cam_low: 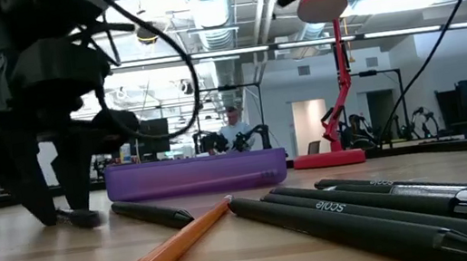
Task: Pick & place school supplies into a supply box
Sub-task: Put the transparent pen into the purple supply box
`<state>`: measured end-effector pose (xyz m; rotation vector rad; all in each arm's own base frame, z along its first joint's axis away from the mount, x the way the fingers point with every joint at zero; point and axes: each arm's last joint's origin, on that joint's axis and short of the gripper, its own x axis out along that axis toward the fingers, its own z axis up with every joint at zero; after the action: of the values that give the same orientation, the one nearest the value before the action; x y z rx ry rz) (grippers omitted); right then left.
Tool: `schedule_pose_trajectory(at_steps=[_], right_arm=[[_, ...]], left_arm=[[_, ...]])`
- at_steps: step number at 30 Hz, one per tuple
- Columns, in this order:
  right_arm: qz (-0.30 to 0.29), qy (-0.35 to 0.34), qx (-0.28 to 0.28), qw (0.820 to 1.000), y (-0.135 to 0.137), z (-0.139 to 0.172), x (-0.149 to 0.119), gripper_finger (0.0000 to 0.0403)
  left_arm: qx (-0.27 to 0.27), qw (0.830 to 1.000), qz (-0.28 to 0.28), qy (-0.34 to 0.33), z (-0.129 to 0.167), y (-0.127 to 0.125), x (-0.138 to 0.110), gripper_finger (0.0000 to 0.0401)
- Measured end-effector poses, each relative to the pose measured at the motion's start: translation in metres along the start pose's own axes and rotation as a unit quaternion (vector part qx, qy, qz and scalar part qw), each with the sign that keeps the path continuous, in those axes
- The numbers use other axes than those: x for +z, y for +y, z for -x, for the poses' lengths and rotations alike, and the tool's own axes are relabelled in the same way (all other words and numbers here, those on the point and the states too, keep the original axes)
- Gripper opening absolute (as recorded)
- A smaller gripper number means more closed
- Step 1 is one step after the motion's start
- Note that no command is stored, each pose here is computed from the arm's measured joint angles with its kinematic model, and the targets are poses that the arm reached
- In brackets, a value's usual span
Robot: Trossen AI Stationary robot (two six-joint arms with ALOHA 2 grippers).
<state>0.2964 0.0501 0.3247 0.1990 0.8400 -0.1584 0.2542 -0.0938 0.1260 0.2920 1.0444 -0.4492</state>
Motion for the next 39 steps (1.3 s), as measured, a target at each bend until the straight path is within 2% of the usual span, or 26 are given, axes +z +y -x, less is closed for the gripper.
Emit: schedule_pose_trajectory(at_steps=[8,17,25,29,32,36,39], right_arm=[[-0.019,0.012,-0.036,0.999,0.021,0.029,-0.024,0.0166],[-0.033,0.075,-0.067,0.994,0.036,0.038,-0.051,0.0159],[-0.034,0.086,-0.093,0.991,0.042,0.044,-0.063,0.0153],[-0.042,0.085,-0.092,0.991,0.043,0.044,-0.064,0.0149],[-0.043,0.086,-0.092,0.991,0.043,0.044,-0.064,0.0147],[-0.042,0.089,-0.093,0.991,0.042,0.044,-0.064,0.0144],[-0.039,0.09,-0.095,0.991,0.042,0.044,-0.064,0.0143]], left_arm=[[-0.008,0.998,0.008,0.063,-0.009,0.003,0.009,0.01],[-0.017,0.996,0.049,0.072,-0.009,0.008,0.008,0.0013],[-0.09,0.991,0.078,0.061,-0.007,0.018,0.004,0.0009],[-0.129,0.985,0.11,0.043,-0.003,0.031,0.004,0.0009],[-0.177,0.975,0.128,0.039,0.002,0.037,0.006,0.0009],[-0.233,0.964,0.124,0.01,0.017,0.046,0.02,0.0009],[-0.241,0.964,0.113,0.015,0.028,0.051,0.028,0.0009]])
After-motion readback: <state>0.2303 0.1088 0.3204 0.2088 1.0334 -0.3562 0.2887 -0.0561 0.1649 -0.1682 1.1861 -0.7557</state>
